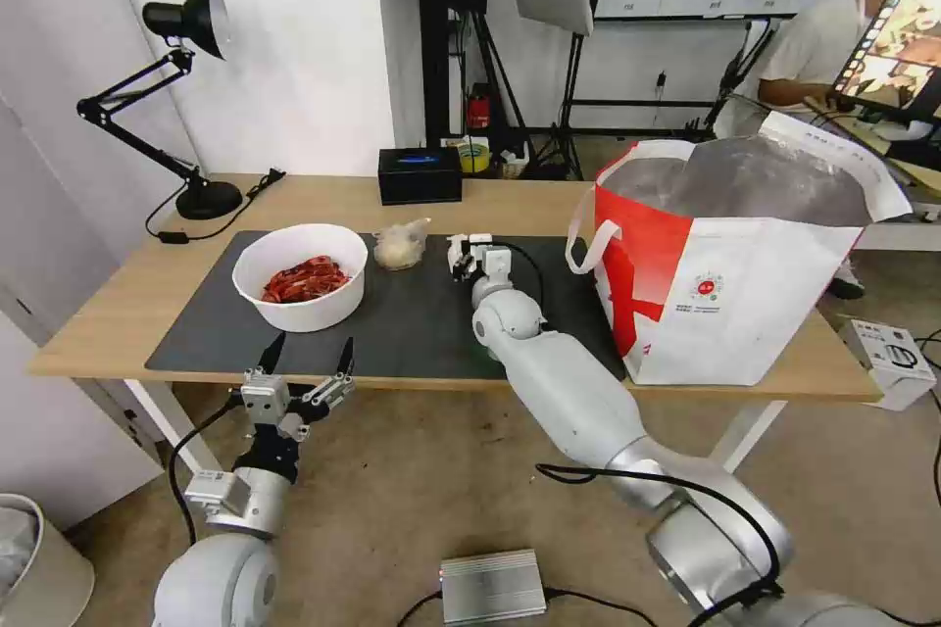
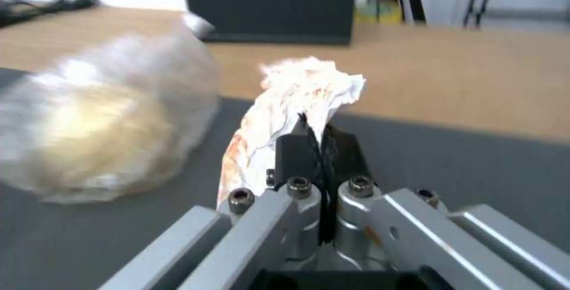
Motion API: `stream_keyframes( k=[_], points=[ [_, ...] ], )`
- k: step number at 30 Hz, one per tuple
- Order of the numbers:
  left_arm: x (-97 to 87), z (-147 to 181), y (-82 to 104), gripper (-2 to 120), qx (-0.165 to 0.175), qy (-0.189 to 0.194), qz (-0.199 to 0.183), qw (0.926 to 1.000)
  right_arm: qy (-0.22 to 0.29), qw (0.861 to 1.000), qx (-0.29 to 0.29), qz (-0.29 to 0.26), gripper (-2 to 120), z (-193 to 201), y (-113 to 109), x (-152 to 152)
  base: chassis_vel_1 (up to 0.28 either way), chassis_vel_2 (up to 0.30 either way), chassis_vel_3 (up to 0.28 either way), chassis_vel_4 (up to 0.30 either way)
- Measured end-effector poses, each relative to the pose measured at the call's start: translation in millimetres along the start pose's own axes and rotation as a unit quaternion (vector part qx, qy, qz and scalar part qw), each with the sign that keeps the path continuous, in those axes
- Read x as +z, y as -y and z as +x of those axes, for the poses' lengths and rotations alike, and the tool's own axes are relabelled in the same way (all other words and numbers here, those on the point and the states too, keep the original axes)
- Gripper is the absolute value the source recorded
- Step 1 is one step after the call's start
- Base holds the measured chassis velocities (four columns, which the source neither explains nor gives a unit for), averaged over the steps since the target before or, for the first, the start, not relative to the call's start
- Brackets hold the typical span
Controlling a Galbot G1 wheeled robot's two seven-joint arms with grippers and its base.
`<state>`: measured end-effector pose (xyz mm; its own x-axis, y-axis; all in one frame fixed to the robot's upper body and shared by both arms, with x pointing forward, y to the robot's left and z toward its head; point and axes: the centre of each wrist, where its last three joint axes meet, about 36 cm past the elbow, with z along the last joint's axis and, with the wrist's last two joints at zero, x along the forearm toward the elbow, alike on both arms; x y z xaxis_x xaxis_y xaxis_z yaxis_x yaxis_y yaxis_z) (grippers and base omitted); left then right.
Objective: Pick up the trash from the table and place it into the takeout bag.
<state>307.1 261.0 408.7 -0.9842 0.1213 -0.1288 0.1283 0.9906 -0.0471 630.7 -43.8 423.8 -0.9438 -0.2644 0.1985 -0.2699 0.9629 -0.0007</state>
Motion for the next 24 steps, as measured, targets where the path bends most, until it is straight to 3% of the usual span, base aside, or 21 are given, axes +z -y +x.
stream_keyframes(
  k=[10,24],
  points=[
    [3.8,-6,0.4,100,0.007,-0.003,-0.002,1.0000,0.090,0.992,-0.035,0.079,0,46,3,-2,0.000,0.000,0.000,0.000],
    [9.3,-5,-9.4,100,-0.005,-0.008,-0.007,0.9999,0.121,0.985,-0.049,0.109,0,146,35,22,0.000,0.000,0.000,0.000]
  ],
)
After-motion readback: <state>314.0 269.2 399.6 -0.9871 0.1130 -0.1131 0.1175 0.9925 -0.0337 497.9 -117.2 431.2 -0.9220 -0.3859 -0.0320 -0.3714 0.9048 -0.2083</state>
